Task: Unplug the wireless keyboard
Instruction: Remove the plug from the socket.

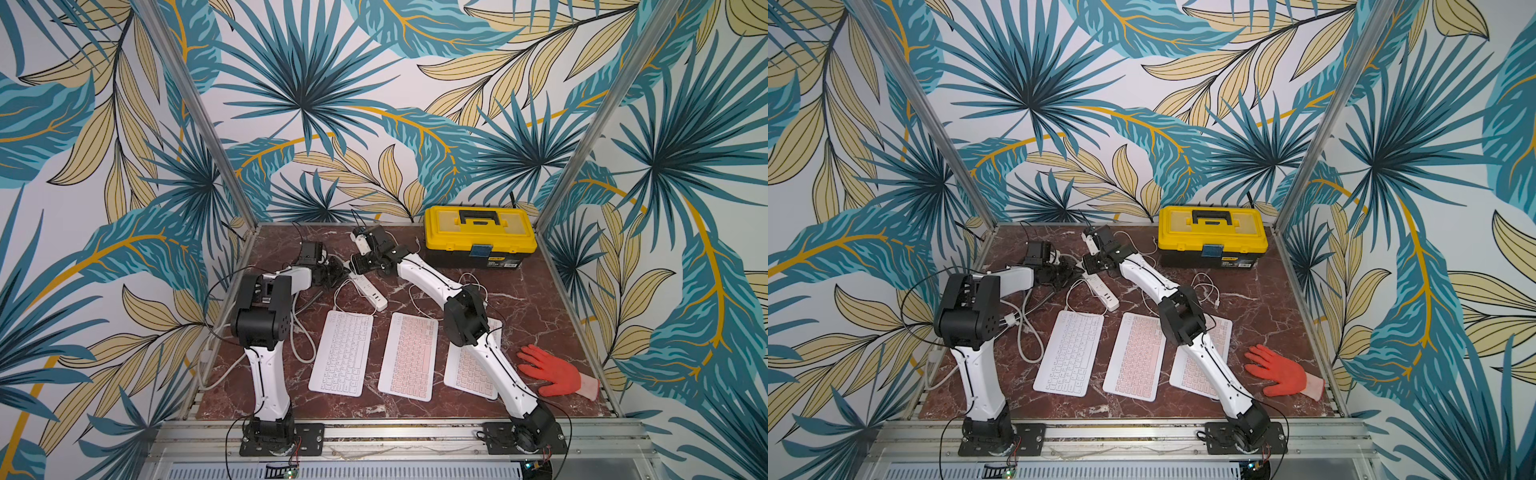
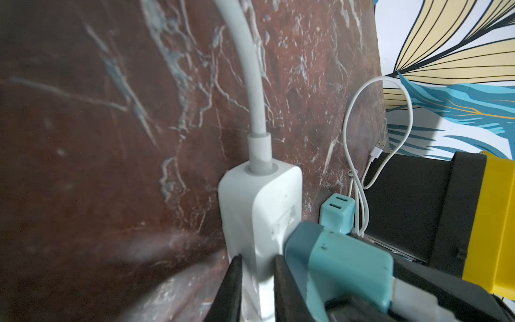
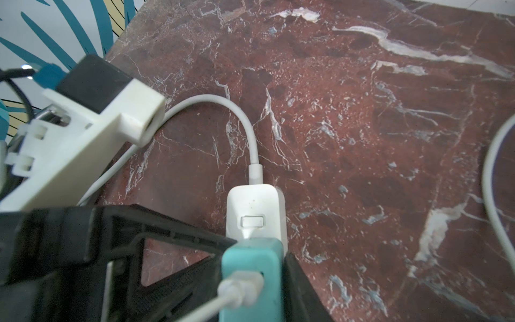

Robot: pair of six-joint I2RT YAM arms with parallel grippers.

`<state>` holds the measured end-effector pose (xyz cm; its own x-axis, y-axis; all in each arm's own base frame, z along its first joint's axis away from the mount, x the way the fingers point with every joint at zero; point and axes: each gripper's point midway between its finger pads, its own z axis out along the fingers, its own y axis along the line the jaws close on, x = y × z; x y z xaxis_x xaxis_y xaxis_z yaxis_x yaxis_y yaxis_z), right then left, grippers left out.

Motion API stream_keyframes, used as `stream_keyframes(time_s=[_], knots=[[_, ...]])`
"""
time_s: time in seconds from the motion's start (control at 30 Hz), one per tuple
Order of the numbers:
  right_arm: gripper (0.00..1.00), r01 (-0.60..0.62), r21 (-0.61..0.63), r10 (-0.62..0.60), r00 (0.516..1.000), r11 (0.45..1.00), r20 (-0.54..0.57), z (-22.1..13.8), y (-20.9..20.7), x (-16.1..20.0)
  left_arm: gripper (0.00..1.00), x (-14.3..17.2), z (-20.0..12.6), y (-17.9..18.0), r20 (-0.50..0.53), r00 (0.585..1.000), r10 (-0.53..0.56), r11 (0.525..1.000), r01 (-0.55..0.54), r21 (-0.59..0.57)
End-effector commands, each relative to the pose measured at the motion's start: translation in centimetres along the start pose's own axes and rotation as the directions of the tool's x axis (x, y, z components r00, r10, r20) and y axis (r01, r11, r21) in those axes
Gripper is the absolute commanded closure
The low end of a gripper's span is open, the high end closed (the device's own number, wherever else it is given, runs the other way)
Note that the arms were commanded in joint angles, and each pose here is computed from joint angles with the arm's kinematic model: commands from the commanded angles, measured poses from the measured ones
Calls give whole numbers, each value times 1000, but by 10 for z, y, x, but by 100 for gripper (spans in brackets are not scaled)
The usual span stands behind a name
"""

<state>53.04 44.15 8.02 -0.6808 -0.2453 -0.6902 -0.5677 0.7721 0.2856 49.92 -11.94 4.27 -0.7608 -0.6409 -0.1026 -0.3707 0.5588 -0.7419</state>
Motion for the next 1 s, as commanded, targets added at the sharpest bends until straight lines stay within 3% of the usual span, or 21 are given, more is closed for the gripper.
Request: stream_keyframes(time_s=[0.0, 0.1, 0.33, 0.43, 0.57, 0.67, 0.83, 0.97], knots=[[70, -75, 26, 77, 993, 997, -86, 11, -5, 29, 80, 39, 13, 63, -89, 991, -99, 978, 81, -193], [82, -106, 57, 111, 989, 993, -96, 11, -7, 35, 80, 41, 14, 65, -96, 990, -105, 977, 85, -197], [92, 1, 97, 4, 999, 995, -52, 4, 7, 23, 82, 53, 16, 73, -112, 987, -117, 972, 90, -218], [94, 140, 113, -142, 990, 984, 10, -10, 27, 6, 82, 57, 17, 79, -120, 984, -128, 968, 98, -230], [95, 382, 126, -391, 919, 915, 50, -20, 66, -5, 82, 60, 19, 84, -124, 983, -136, 965, 103, -241], [97, 471, 127, -479, 877, 873, 41, -19, 87, -3, 82, 61, 22, 83, -131, 982, -134, 965, 99, -243], [98, 392, 88, -398, 915, 916, 68, -23, 88, -13, 83, 66, 25, 85, -141, 981, -130, 964, 92, -248], [99, 165, -24, -161, 981, 986, 108, -32, 63, -34, 83, 70, 27, 90, -150, 980, -132, 962, 90, -258]])
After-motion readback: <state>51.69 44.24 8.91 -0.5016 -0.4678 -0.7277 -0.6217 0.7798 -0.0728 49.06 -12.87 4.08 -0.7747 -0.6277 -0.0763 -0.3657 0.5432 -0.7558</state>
